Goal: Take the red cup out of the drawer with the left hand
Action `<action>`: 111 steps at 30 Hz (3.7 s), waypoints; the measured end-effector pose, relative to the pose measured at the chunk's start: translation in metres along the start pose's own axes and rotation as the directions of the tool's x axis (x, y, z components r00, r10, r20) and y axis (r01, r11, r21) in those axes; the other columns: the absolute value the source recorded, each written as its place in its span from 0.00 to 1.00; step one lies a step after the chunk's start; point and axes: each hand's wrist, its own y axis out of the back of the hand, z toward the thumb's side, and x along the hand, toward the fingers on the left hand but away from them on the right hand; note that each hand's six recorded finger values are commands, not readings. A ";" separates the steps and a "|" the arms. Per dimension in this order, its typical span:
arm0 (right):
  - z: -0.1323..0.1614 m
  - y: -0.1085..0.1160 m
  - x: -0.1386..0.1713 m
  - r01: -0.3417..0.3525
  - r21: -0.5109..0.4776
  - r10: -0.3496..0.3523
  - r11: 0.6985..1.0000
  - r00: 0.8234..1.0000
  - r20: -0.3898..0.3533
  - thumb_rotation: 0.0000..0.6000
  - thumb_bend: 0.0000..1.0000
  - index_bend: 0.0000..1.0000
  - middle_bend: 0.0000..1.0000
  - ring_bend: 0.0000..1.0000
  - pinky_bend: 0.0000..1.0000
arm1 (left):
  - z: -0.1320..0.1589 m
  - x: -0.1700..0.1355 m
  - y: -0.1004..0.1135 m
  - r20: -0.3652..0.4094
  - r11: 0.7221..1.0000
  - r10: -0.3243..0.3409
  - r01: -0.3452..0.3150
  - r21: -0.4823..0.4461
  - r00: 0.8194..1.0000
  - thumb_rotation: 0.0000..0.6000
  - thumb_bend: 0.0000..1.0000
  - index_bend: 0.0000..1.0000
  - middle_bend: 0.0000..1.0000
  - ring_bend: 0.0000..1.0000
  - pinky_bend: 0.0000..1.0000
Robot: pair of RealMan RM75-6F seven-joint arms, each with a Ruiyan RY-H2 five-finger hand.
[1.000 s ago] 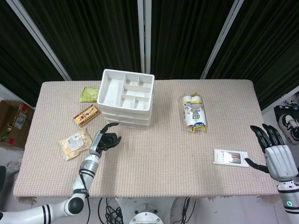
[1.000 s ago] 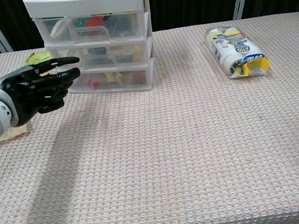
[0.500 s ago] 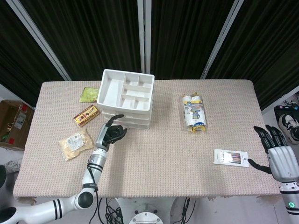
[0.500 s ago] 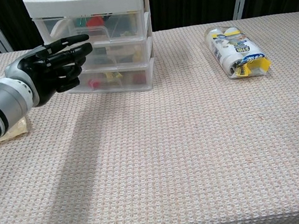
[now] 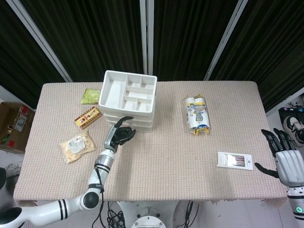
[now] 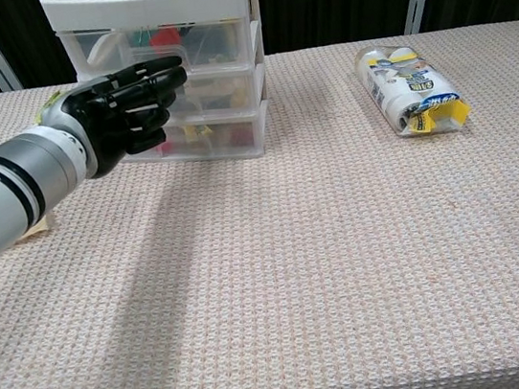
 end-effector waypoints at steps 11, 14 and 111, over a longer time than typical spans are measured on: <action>-0.004 -0.002 0.001 -0.004 -0.007 0.004 1.000 1.000 0.011 1.00 0.03 0.00 0.13 0.00 0.06 | 0.000 0.009 -0.004 -0.015 0.995 -0.020 0.019 -0.098 1.000 1.00 0.33 0.41 0.77 0.85 1.00; -0.005 -0.002 0.001 -0.006 -0.007 0.006 1.000 1.000 0.011 1.00 0.03 0.00 0.13 0.00 0.06 | 0.000 0.009 -0.005 -0.018 0.995 -0.024 0.022 -0.100 1.000 1.00 0.33 0.43 0.77 0.85 1.00; -0.017 0.007 0.017 0.032 -0.036 -0.031 0.999 0.999 0.014 1.00 0.04 0.00 0.13 0.00 0.07 | 0.079 -0.086 0.039 -0.030 0.222 -0.210 0.078 0.972 0.977 1.00 0.26 0.19 0.84 0.93 1.00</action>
